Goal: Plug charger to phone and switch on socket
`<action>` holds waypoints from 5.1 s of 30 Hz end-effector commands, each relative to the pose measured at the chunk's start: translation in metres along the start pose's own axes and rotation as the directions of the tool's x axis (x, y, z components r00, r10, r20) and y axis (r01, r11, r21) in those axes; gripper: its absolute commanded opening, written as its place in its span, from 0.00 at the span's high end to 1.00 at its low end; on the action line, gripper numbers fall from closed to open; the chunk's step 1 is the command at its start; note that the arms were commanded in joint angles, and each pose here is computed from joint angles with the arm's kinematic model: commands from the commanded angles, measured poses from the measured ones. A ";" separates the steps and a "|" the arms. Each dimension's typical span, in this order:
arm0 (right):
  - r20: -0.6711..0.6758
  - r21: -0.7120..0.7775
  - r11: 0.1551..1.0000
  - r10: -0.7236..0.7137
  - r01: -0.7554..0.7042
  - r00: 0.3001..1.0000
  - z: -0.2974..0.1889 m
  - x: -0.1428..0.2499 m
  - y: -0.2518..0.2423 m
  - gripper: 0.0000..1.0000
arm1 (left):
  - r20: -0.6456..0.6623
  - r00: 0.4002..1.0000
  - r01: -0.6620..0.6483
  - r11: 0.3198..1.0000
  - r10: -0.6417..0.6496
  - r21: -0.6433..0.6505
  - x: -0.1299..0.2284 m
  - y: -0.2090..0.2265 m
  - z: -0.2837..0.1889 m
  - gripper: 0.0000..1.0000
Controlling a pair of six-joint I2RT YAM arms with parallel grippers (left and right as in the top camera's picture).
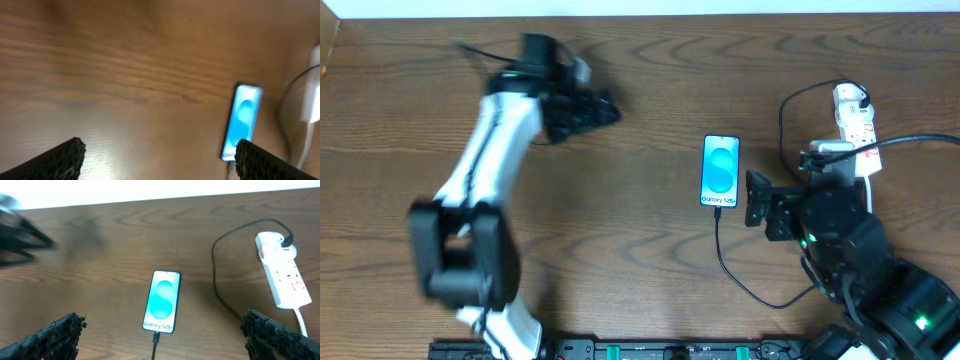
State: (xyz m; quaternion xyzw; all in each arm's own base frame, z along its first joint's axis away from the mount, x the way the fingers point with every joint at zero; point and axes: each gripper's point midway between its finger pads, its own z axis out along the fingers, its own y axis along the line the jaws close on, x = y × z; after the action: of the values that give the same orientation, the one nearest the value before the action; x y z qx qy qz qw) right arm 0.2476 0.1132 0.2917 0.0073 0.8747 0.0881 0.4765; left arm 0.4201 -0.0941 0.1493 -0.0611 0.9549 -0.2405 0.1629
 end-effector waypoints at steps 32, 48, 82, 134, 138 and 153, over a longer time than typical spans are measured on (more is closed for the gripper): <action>-0.278 -0.076 0.996 -0.073 0.054 0.958 0.110 0.060 0.065 0.55 | 0.473 0.872 0.057 0.935 0.125 -0.351 0.191 0.046 -0.213 0.04; -0.430 0.421 0.904 0.267 -0.070 0.862 0.131 0.092 -0.087 0.99 | 0.405 0.909 0.059 0.929 0.102 -0.366 0.195 0.062 -0.178 0.04; -0.034 0.666 0.566 0.674 -0.486 0.738 0.105 -0.003 -0.281 0.99 | 0.554 0.819 0.041 0.948 0.148 -0.314 0.208 0.051 -0.209 0.04; -0.290 0.648 0.643 0.705 -0.409 0.648 0.261 0.054 -0.323 0.99 | 0.668 0.731 0.094 0.949 0.138 -0.299 0.222 0.055 -0.233 0.04; -0.301 0.653 0.641 0.708 -0.404 0.638 0.267 0.063 -0.324 0.99 | 0.668 0.731 0.094 0.950 0.138 -0.299 0.222 0.055 -0.233 0.04; -0.287 0.624 0.652 0.703 -0.430 0.651 0.281 0.061 -0.326 0.99 | 0.668 0.731 0.094 0.950 0.138 -0.299 0.222 0.055 -0.233 0.04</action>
State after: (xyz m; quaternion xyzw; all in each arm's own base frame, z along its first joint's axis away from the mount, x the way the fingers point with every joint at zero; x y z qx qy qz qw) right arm 0.4654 -0.1603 0.0341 0.3994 0.9053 -0.0048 0.1446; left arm 0.1328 0.0111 0.2512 -0.1508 0.8599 -0.0470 0.4854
